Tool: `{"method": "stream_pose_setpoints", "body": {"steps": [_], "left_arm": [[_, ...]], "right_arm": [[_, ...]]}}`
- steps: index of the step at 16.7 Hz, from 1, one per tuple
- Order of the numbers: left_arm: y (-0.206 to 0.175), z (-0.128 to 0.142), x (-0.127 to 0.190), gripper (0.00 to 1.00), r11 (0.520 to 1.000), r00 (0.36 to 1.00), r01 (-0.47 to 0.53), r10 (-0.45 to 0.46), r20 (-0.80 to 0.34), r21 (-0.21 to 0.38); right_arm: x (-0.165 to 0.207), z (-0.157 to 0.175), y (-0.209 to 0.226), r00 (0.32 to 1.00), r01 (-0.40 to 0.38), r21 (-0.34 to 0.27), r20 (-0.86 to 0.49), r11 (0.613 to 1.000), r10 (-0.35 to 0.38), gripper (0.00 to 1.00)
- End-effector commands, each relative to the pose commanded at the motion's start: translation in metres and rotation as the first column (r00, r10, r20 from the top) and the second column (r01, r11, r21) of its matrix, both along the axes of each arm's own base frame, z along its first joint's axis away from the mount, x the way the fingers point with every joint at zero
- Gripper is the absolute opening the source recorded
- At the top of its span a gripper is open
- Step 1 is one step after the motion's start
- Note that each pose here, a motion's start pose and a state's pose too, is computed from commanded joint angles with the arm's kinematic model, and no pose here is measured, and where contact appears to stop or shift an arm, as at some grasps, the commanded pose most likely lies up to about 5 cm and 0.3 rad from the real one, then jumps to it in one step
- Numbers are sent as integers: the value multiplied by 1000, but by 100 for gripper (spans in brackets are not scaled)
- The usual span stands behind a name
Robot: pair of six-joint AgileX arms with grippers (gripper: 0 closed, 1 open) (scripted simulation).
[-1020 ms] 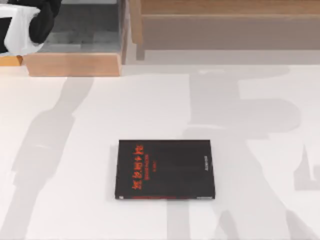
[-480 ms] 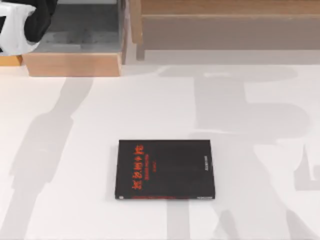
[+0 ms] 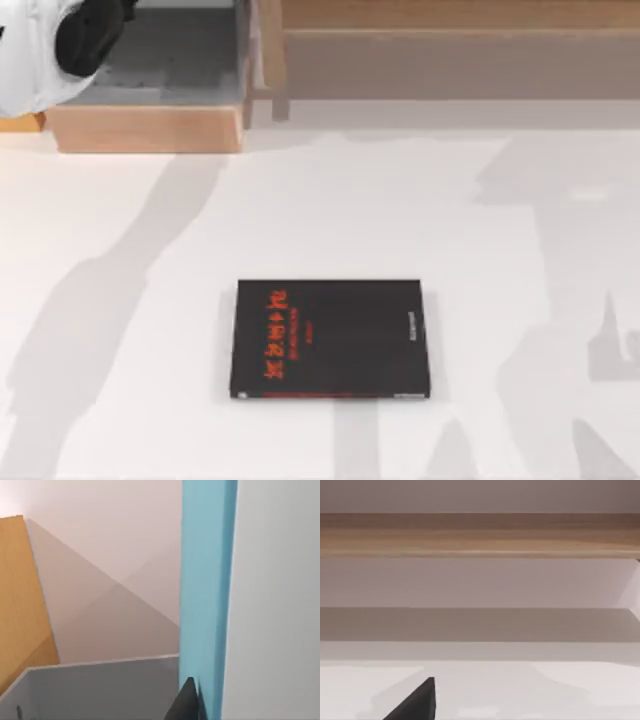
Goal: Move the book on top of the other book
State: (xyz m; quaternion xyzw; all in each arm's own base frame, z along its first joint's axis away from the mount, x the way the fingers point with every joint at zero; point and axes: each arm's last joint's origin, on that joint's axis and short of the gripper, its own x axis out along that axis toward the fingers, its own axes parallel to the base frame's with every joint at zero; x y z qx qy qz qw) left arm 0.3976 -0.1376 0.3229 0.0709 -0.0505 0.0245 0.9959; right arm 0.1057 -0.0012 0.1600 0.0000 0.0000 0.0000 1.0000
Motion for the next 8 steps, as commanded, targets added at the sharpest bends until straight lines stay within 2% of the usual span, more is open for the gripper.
{"method": "stream_pose_setpoints", "body": {"steps": [2, 4, 6, 8], "left_arm": [[-22, 22, -37, 0, 996, 1000, -27, 26, 13, 87], [-43, 30, -75, 0, 981, 999, -42, 45, -9, 191], [-64, 22, -110, 0, 946, 996, -25, 50, -69, 322], [-88, -4, -141, 0, 877, 987, 45, 36, -158, 478]], "right_arm": [[0, 0, 0, 1000, 0, 0, 0, 1000, 0, 100], [0, 0, 0, 1000, 0, 0, 0, 1000, 0, 100], [0, 0, 0, 1000, 0, 0, 0, 1000, 0, 100], [0, 0, 0, 1000, 0, 0, 0, 1000, 0, 100]]}}
